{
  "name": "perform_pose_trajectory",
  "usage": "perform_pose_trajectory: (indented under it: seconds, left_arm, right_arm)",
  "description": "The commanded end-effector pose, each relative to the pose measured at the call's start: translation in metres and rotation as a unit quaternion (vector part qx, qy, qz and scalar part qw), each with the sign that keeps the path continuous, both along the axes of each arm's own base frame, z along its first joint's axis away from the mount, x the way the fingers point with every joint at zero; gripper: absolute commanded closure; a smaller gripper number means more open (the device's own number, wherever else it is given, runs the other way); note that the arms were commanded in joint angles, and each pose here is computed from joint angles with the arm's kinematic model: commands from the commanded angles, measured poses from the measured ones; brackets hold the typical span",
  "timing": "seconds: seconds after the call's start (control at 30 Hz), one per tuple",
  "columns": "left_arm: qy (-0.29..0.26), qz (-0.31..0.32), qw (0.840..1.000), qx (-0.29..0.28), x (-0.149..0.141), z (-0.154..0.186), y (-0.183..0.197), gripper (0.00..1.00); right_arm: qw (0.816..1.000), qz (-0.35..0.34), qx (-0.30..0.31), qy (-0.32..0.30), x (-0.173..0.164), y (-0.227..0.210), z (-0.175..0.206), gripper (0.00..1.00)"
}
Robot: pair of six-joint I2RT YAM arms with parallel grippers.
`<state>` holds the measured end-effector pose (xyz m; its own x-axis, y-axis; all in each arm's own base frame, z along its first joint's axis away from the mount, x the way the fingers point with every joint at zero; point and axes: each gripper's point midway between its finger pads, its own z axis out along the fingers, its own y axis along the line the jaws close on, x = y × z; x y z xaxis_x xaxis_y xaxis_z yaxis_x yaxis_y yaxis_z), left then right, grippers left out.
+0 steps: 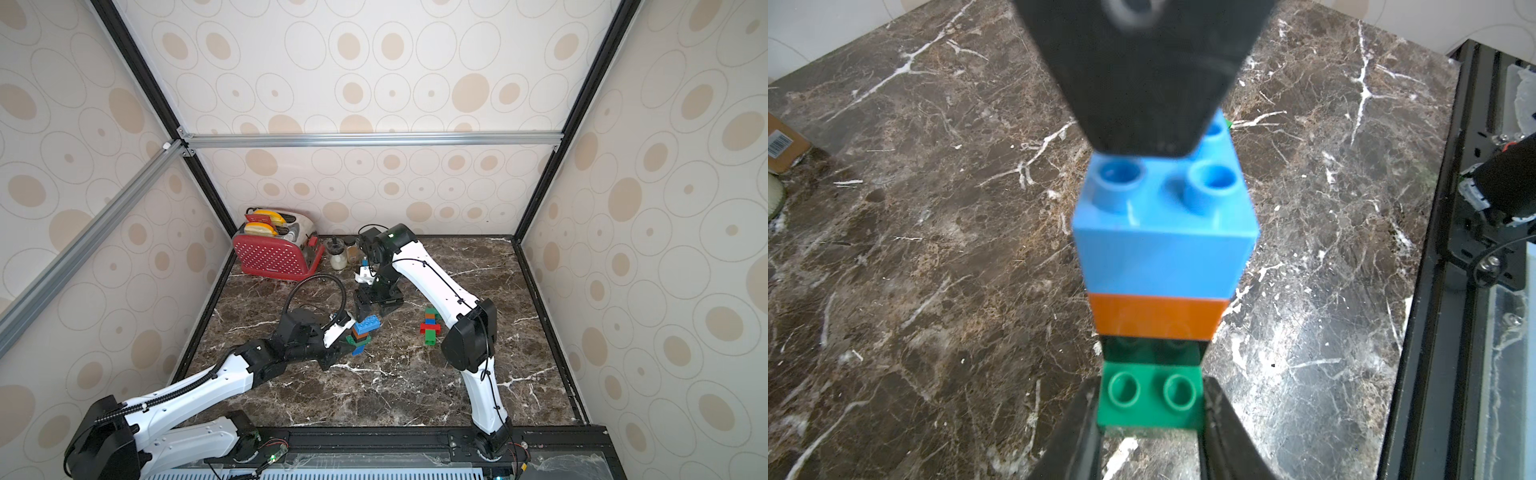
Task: Assemble the letter f with lego
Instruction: Pick up the lego brick from the center of the board, then place the lego brick at the center of the board.
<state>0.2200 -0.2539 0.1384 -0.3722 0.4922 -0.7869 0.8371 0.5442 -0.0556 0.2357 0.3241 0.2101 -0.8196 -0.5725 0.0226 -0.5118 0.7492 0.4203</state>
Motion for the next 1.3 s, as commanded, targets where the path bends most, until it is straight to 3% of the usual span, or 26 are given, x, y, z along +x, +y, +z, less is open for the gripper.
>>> perform_pose_trajectory:
  seconds: [0.0,0.27,0.6,0.9,1.03,1.27]
  left_arm:
    - [0.013,-0.007,1.0,-0.009,-0.001,0.003,-0.007,0.66]
    - [0.069,-0.015,0.997,-0.02,-0.013,0.011,-0.013,0.65]
    - [0.183,-0.017,0.98,-0.077,-0.027,0.009,-0.028,0.64]
    - [0.294,0.066,0.943,-0.143,0.015,-0.002,-0.024,0.63]
    - [0.337,0.059,0.926,-0.16,0.024,-0.004,-0.034,0.61]
    - [0.372,0.064,0.911,-0.167,0.039,-0.019,-0.046,0.61]
  right_arm:
    - [0.999,-0.024,0.02,-0.021,0.011,-0.006,0.021,0.25]
    - [0.993,-0.101,-0.005,-0.068,0.049,-0.06,0.029,0.25]
    - [0.987,-0.138,-0.014,-0.078,0.043,-0.093,0.016,0.24]
    - [0.987,-0.145,0.0,-0.073,0.022,-0.107,0.002,0.24]
    - [0.987,-0.142,0.001,-0.069,0.013,-0.112,-0.005,0.24]
    - [0.988,-0.135,0.006,-0.076,0.002,-0.119,-0.009,0.22]
